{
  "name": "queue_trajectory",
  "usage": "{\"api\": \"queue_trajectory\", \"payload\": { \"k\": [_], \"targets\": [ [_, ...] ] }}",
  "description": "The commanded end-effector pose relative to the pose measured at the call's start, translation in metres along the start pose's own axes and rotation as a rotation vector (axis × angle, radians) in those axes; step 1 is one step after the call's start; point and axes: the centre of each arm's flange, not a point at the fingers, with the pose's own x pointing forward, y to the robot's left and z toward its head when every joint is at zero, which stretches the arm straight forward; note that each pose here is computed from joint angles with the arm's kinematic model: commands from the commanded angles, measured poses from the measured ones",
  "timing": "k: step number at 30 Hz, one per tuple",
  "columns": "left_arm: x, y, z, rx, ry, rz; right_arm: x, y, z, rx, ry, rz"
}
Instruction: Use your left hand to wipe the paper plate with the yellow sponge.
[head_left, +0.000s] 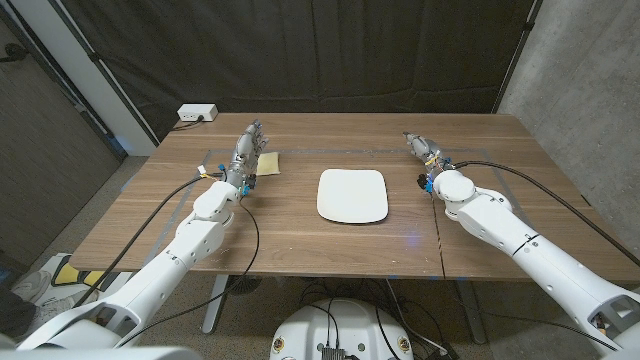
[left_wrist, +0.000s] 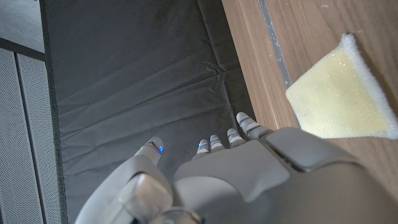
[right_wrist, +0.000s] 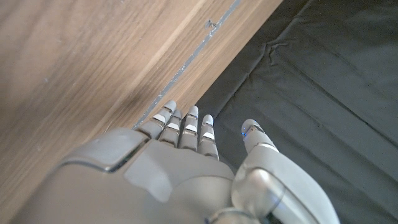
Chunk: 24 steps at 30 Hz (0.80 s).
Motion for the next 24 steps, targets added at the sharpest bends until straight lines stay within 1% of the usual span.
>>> {"api": "queue_trajectory", "payload": {
  "k": [1, 13, 16, 18, 24],
  "targets": [
    [-0.001, -0.005, 0.003, 0.014, -0.004, -0.027, -0.013, 0.010, 0.010, -0.206, 0.108, -0.058],
    [-0.006, -0.007, 0.007, 0.035, -0.013, -0.045, -0.032, 0.026, 0.025, -0.362, 0.165, -0.094],
    [-0.007, -0.007, 0.008, 0.039, -0.014, -0.046, -0.036, 0.030, 0.030, -0.410, 0.192, -0.100],
    [-0.008, -0.007, 0.009, 0.041, -0.014, -0.047, -0.038, 0.034, 0.034, -0.448, 0.209, -0.105],
    [-0.009, -0.007, 0.010, 0.047, -0.018, -0.050, -0.042, 0.040, 0.040, -0.511, 0.225, -0.111]
  ]
}}
